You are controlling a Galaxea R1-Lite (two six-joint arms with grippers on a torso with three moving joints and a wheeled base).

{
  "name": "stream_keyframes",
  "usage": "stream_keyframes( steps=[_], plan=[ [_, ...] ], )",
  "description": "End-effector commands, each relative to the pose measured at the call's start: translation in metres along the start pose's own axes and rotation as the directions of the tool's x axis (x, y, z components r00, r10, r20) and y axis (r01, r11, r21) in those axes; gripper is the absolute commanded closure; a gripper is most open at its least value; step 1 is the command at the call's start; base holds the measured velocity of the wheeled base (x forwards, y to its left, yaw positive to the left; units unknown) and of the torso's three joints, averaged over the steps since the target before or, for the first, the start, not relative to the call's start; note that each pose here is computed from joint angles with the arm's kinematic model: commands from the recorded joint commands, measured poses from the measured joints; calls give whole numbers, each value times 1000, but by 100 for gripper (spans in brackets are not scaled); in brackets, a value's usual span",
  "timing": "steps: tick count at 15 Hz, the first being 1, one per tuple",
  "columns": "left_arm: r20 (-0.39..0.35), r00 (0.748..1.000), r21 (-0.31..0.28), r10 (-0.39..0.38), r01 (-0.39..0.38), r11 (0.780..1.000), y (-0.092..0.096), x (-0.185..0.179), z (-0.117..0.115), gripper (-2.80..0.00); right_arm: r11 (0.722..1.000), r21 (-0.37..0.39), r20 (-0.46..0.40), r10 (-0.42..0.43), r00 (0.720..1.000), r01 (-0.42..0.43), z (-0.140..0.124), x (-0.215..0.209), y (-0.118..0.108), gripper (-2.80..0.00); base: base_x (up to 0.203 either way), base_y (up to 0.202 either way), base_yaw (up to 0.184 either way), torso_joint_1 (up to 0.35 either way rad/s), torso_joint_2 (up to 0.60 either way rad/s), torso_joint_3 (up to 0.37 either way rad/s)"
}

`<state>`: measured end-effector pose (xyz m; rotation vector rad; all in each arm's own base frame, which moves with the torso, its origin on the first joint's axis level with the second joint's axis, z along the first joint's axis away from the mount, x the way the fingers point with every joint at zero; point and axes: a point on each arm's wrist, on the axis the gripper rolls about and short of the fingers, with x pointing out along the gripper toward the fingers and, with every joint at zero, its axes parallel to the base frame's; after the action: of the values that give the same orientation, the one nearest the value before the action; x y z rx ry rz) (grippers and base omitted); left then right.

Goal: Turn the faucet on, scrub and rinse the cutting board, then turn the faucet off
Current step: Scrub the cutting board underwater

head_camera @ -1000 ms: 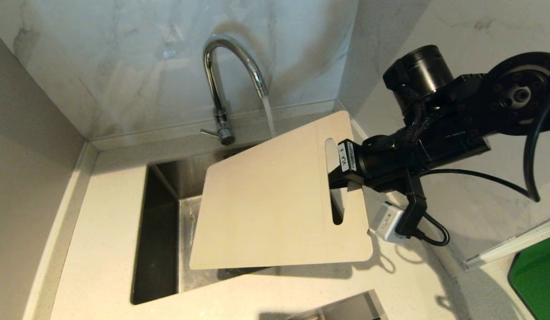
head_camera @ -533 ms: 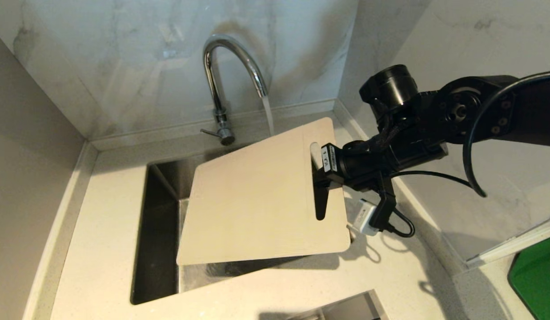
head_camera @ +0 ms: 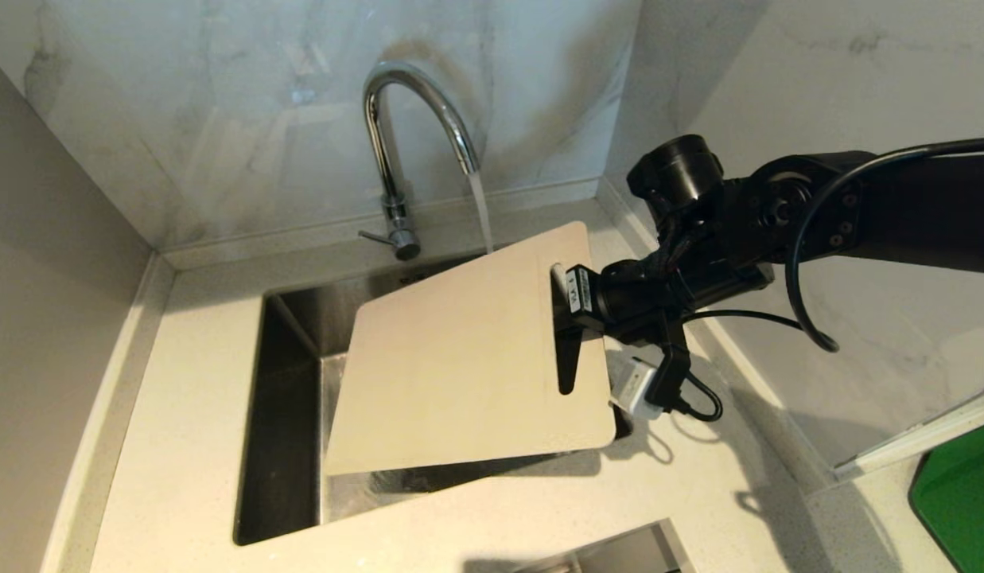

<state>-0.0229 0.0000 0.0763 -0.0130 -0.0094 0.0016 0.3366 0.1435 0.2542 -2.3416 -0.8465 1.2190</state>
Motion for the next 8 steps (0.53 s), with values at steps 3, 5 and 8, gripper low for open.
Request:
stream_keyframes(
  steps=[3,5,8],
  plan=[
    [-1,1000,-2,0,0,1000,0,0,-1,0,999,22,15,27,1000,-27,-12,5,13,0,0,0,0,0,0,0],
    [-2,1000,-2,0,0,1000,0,0,-1,0,999,37,34,33,999,-34,-18,12,17,0,0,0,0,0,0,0],
    [-1,1000,-2,0,0,1000,0,0,-1,0,997,67,88,39,995,-45,-20,26,26,0,0,0,0,0,0,0]
  ],
)
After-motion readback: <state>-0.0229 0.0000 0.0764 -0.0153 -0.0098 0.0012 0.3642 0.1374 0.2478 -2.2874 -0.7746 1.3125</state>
